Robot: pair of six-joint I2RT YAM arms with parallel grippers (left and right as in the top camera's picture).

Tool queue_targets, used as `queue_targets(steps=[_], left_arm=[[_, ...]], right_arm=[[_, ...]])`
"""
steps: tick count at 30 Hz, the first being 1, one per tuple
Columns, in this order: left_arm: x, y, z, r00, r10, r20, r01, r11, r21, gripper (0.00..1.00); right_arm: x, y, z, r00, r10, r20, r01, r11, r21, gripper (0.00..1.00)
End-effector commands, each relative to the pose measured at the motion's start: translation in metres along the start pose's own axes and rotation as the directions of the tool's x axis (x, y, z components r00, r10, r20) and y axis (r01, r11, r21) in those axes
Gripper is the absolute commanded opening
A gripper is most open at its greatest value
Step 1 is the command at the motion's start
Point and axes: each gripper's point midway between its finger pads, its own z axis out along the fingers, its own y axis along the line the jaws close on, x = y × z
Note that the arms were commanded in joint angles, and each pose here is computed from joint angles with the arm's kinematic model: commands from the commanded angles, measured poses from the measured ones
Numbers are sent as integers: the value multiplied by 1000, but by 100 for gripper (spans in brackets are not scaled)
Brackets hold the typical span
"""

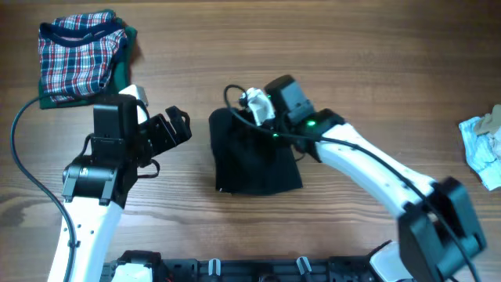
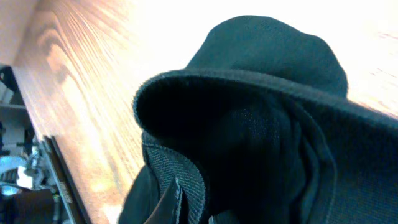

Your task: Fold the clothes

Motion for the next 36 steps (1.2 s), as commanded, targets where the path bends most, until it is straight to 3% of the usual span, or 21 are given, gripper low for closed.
queue_targets(steps=[1, 7, 12, 13, 14, 15, 19, 26, 27, 28, 30, 31, 32, 34, 36], left_arm=[[-4, 3, 0, 1000, 12, 14, -12, 1000, -12, 100], [-4, 3, 0, 1000, 12, 14, -12, 1000, -12, 100], [-4, 3, 0, 1000, 12, 13, -12, 1000, -12, 100], [-2, 4, 0, 1000, 11, 8, -11, 1000, -15, 100], [-2, 4, 0, 1000, 11, 5, -11, 1000, -17, 100], [-1, 4, 0, 1000, 11, 4, -11, 1000, -18, 100], [-1, 4, 0, 1000, 11, 4, -11, 1000, -18, 100], [-1, 4, 0, 1000, 11, 4, -11, 1000, -18, 100], [-1, 4, 0, 1000, 11, 4, -11, 1000, -18, 100], [-2, 4, 0, 1000, 11, 4, -11, 1000, -18, 100], [-2, 4, 0, 1000, 11, 4, -11, 1000, -18, 100], [-2, 4, 0, 1000, 10, 7, -10, 1000, -16, 100], [-4, 5, 0, 1000, 3, 13, -3, 1000, -16, 100], [-7, 9, 0, 1000, -12, 21, 12, 1000, -25, 100], [-9, 12, -1, 999, -20, 25, 20, 999, -31, 100]], right_arm=[[-12, 0, -35, 997, 65, 47, -65, 998, -15, 4], [32, -73, -63, 919, 393, -17, -380, 898, 221, 4], [76, -114, -52, 871, 485, -75, -419, 815, 401, 4], [92, -130, -44, 850, 520, -88, -428, 777, 462, 16], [101, -137, -40, 838, 536, -106, -424, 761, 492, 63], [107, -143, -37, 828, 548, -120, -421, 749, 512, 100], [96, -154, -50, 816, 574, -68, -464, 720, 516, 100], [8, -109, -117, 922, 385, 30, -362, 834, 416, 100], [-7, -95, -119, 946, 322, 32, -313, 883, 350, 99], [-13, -89, -117, 948, 315, 38, -311, 899, 309, 85], [-18, -84, -107, 948, 314, 44, -315, 917, 244, 15], [-20, -82, -101, 946, 322, 43, -324, 923, 209, 4], [-21, -81, -90, 945, 325, 29, -325, 929, 176, 4], [-16, -82, -65, 958, 285, -25, -277, 946, 166, 16], [-7, -87, -49, 953, 293, -72, -277, 944, 179, 13]])
